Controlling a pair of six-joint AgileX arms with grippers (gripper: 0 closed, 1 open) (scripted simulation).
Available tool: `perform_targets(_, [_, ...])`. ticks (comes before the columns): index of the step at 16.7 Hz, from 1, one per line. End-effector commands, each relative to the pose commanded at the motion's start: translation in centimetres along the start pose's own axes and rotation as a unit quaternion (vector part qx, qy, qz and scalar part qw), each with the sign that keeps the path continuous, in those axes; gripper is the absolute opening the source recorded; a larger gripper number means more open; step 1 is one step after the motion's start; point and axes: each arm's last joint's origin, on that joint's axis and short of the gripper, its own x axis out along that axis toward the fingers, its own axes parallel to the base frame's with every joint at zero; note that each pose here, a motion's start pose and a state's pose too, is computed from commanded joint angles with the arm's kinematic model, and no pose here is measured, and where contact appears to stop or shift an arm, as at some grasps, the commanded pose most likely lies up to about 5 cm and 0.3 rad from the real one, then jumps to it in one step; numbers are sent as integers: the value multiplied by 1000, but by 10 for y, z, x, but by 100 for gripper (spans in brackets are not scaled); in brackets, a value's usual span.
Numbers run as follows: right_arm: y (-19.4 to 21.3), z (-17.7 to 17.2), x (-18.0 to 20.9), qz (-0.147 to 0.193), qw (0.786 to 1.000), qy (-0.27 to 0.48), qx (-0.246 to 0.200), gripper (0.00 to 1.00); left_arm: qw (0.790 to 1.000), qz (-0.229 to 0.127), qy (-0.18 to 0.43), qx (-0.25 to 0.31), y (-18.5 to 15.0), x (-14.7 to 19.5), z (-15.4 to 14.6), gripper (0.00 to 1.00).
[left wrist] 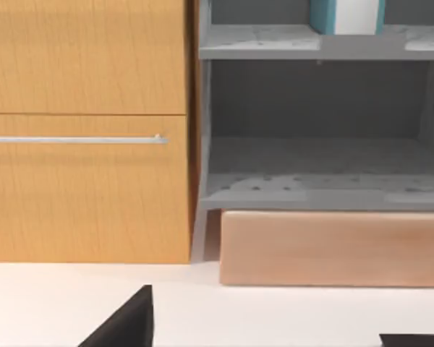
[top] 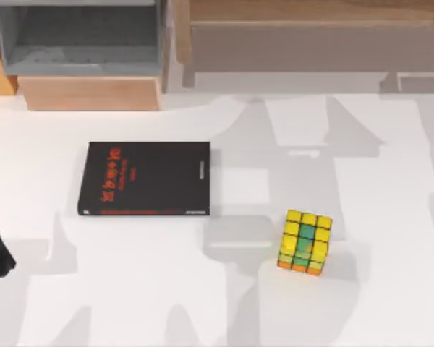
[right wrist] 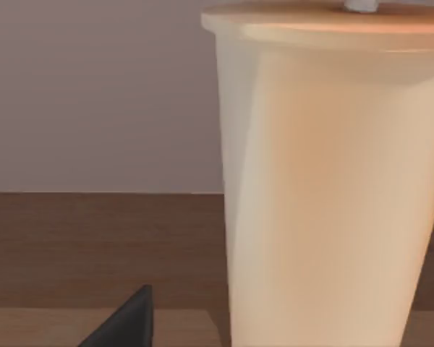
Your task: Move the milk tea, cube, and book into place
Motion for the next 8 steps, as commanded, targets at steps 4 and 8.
perform_targets(4, [1, -2, 9, 1, 1000, 3, 0, 100, 1000, 0, 0, 0, 0, 0, 0, 100])
perform_targets(8, [0, 1, 43, 0, 1000, 0, 0, 100, 1000, 0, 0, 0, 0, 0, 0, 100])
